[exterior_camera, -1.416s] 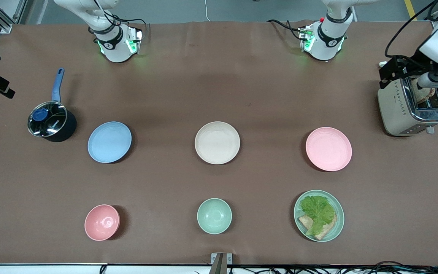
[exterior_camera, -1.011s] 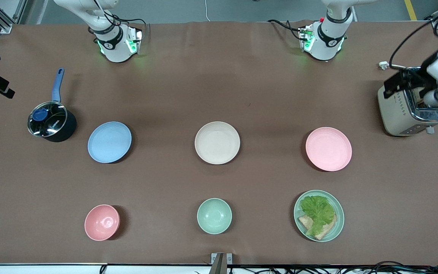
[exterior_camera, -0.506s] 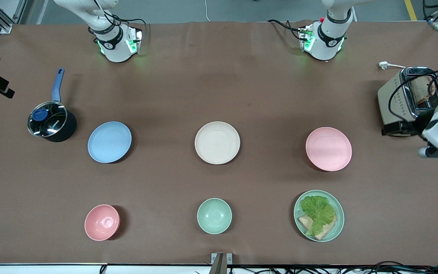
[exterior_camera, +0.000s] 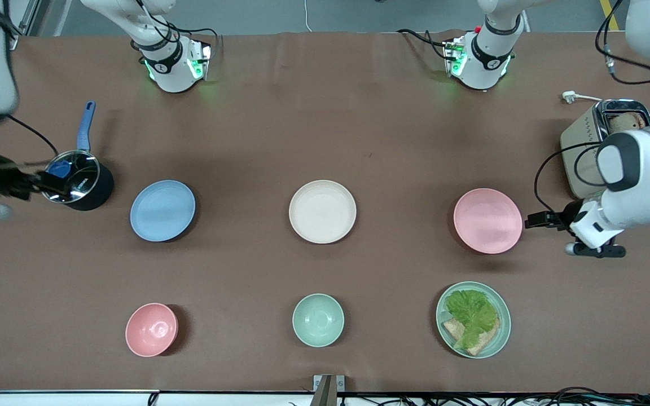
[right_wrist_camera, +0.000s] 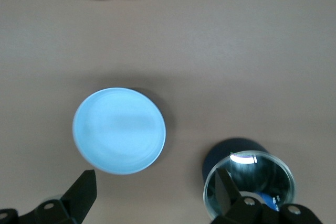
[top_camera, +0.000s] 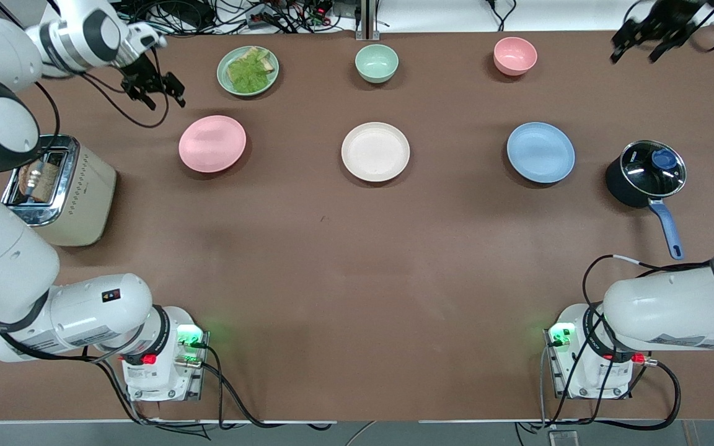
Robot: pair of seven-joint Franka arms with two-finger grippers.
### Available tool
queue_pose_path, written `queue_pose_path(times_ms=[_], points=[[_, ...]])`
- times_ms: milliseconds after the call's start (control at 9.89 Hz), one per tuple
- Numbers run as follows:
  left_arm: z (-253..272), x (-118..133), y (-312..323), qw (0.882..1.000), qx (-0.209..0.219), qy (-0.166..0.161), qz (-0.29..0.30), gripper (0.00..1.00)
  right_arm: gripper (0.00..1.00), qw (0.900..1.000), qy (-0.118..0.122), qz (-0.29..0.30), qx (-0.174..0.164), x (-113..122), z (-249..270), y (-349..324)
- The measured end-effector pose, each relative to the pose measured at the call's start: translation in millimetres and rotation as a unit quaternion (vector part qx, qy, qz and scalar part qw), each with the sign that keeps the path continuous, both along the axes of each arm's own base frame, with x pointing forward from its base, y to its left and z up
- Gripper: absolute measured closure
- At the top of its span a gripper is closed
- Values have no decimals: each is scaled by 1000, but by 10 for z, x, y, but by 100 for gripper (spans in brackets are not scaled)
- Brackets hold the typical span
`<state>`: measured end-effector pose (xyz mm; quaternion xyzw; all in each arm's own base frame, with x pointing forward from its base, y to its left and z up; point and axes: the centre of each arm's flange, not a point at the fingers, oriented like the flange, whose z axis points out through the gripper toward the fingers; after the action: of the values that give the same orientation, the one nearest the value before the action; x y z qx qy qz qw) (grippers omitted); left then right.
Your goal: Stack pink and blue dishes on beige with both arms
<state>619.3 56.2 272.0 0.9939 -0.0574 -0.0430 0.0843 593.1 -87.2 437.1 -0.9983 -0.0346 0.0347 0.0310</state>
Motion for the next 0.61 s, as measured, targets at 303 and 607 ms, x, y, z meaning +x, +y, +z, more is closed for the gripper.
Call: queue_pose_path(times_ms=[303, 607], points=[[-624, -71, 272, 999, -26, 10, -35, 9, 0, 996, 12, 48, 69, 49, -971, -305], [-809, -93, 53, 998, -47, 23, -42, 55, 1, 993, -32, 64, 94, -190, -1890, -478]])
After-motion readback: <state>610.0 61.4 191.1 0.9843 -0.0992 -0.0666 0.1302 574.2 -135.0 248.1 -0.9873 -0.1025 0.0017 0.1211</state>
